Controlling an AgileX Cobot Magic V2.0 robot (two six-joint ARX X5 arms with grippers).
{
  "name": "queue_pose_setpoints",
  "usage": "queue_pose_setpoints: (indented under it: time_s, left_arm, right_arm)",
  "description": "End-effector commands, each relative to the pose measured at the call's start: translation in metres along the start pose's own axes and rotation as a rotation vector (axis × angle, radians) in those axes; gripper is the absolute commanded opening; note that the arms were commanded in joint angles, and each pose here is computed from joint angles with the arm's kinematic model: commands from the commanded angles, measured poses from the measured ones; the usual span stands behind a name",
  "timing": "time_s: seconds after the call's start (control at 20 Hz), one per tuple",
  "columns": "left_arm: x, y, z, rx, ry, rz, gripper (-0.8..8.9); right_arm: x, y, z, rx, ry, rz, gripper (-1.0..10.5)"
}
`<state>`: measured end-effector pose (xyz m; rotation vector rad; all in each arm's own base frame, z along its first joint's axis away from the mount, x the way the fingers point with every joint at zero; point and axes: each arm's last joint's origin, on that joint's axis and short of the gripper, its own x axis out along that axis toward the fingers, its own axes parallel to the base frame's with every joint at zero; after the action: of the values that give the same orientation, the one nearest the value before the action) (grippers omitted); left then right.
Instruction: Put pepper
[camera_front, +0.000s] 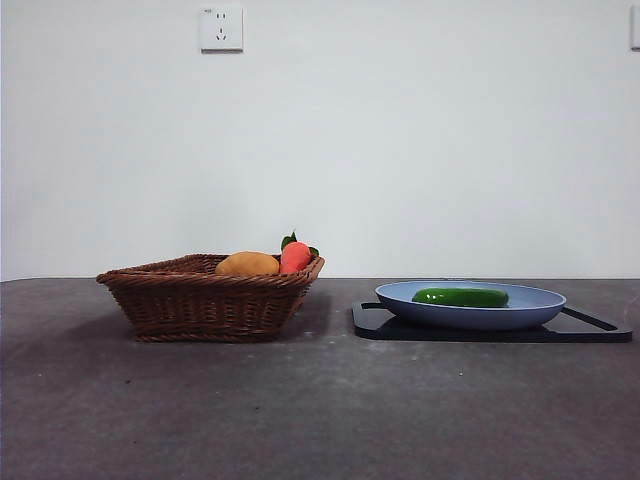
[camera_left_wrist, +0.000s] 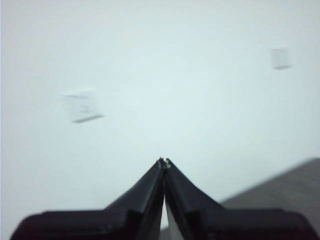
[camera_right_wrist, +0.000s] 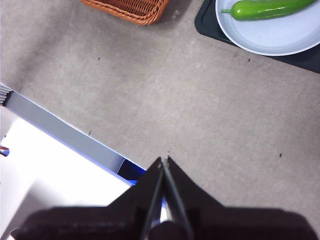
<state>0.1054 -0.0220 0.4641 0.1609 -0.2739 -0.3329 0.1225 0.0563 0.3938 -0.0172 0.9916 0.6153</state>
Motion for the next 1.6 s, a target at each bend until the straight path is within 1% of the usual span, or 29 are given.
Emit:
queue_pose_setpoints:
  time_s: [0.05, 0.2, 0.3, 0.55, 0.8, 1.0, 1.1, 1.45, 1.6]
  left_arm:
    - [-0.017, 0.000, -0.034, 0.044, -0.040, 0.086, 0.06]
    - [-0.042, -0.007, -0.086, 0.065, -0.048, 0.162, 0.06]
    - [-0.054, -0.012, -0.121, 0.061, -0.009, 0.209, 0.06]
    - [-0.071, -0.023, -0.194, -0.045, 0.090, 0.244, 0.06]
    - [-0.078, -0.031, -0.245, -0.125, 0.175, 0.248, 0.06]
    - [-0.083, -0.035, -0.271, -0.182, 0.212, 0.250, 0.06]
    - [-0.085, -0.037, -0.278, -0.190, 0.232, 0.249, 0.06]
    - [-0.090, -0.040, -0.291, -0.225, 0.348, 0.240, 0.06]
    - [-0.090, -0.041, -0.291, -0.226, 0.346, 0.233, 0.06]
  right_arm:
    - [-0.002, 0.001, 0.002, 0.005, 0.003, -0.001, 0.0]
    - [-0.003, 0.001, 0.002, 0.005, 0.003, -0.001, 0.0]
    - [-0.002, 0.001, 0.002, 0.005, 0.003, -0.001, 0.0]
    - [-0.003, 0.001, 0.002, 0.005, 0.003, -0.001, 0.0]
    - [-0.003, 0.001, 0.002, 0.005, 0.003, -0.001, 0.0]
    - [-0.003, 0.001, 0.002, 0.005, 0.003, -0.001, 0.0]
    - [-0.003, 0.001, 0.002, 0.005, 0.003, -0.001, 0.0]
    - [-0.003, 0.001, 0.002, 0.005, 0.003, -0.001, 0.0]
    - [-0.003, 0.001, 0.002, 0.005, 0.003, -0.001, 0.0]
